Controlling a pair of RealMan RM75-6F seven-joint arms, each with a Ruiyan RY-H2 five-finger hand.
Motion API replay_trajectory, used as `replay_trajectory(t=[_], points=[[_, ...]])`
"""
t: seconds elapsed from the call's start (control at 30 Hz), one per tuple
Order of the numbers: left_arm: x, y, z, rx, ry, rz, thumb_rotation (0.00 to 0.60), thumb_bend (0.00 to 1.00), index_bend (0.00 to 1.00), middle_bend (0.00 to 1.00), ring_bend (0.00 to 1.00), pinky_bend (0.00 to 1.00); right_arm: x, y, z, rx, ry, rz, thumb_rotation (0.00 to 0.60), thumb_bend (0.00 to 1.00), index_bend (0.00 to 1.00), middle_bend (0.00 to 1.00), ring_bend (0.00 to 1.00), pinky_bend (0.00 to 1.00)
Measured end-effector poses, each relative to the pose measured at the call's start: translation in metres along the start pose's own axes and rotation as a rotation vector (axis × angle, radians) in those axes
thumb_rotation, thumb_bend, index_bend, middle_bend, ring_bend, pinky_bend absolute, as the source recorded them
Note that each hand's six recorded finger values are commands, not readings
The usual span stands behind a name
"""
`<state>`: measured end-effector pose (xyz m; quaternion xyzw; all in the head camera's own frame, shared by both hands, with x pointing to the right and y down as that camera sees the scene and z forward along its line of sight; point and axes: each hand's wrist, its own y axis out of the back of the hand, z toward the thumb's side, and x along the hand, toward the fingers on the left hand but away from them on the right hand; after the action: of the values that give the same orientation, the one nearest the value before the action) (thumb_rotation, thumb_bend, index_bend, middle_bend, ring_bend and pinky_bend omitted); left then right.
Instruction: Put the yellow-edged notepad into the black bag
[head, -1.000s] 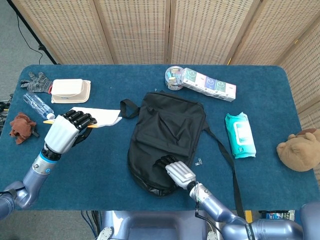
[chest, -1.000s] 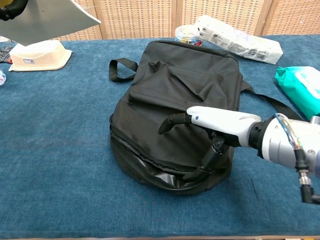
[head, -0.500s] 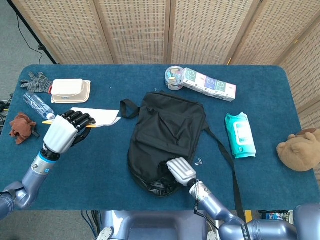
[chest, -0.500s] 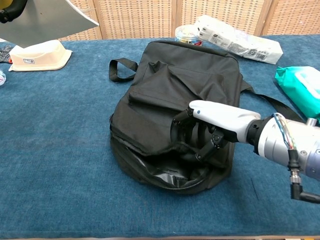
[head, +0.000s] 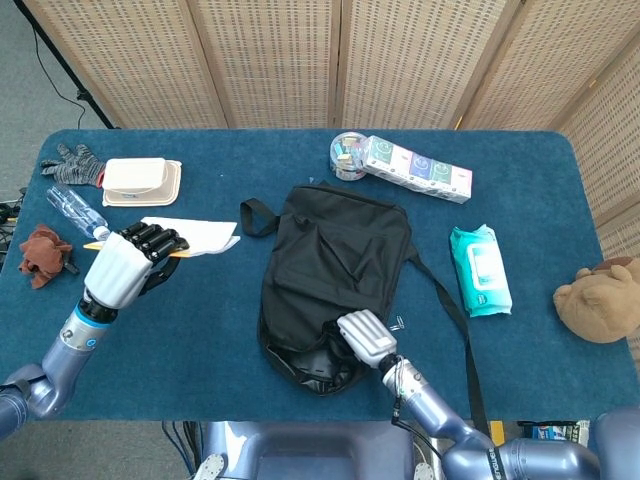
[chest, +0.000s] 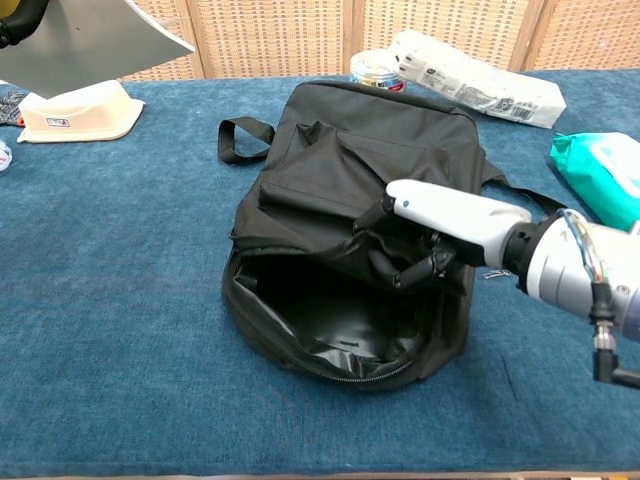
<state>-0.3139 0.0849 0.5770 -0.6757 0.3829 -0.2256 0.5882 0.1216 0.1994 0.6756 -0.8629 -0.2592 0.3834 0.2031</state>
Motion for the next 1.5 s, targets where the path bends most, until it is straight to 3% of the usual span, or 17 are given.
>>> replay_trajectory(t=[0.3, 0.47, 0.9, 1.5], points=[[-0.005, 0.001, 0.017, -0.085, -0.104, 0.017, 0.6, 0.64, 0.76, 0.65, 0.57, 0.68, -0.003, 0.035, 0.001, -0.02, 0.011, -0.032, 0.6, 0.69, 0.59, 0.58, 0.49, 0.62], [-0.009, 0.003, 0.035, -0.154, -0.192, 0.054, 0.6, 0.64, 0.76, 0.65, 0.57, 0.68, -0.011, 0.068, -0.008, 0.005, -0.015, -0.053, 0.6, 0.69, 0.59, 0.59, 0.49, 0.62], [-0.017, -0.001, 0.087, -0.297, -0.403, 0.133, 0.6, 0.64, 0.76, 0.66, 0.57, 0.68, -0.021, 0.122, -0.024, 0.01, -0.073, -0.059, 0.6, 0.69, 0.6, 0.59, 0.5, 0.63], [-0.009, -0.037, 0.159, -0.358, -0.667, 0.14, 0.6, 0.64, 0.76, 0.66, 0.57, 0.68, -0.034, 0.132, 0.003, 0.062, -0.036, -0.026, 0.6, 0.69, 0.6, 0.6, 0.5, 0.64]])
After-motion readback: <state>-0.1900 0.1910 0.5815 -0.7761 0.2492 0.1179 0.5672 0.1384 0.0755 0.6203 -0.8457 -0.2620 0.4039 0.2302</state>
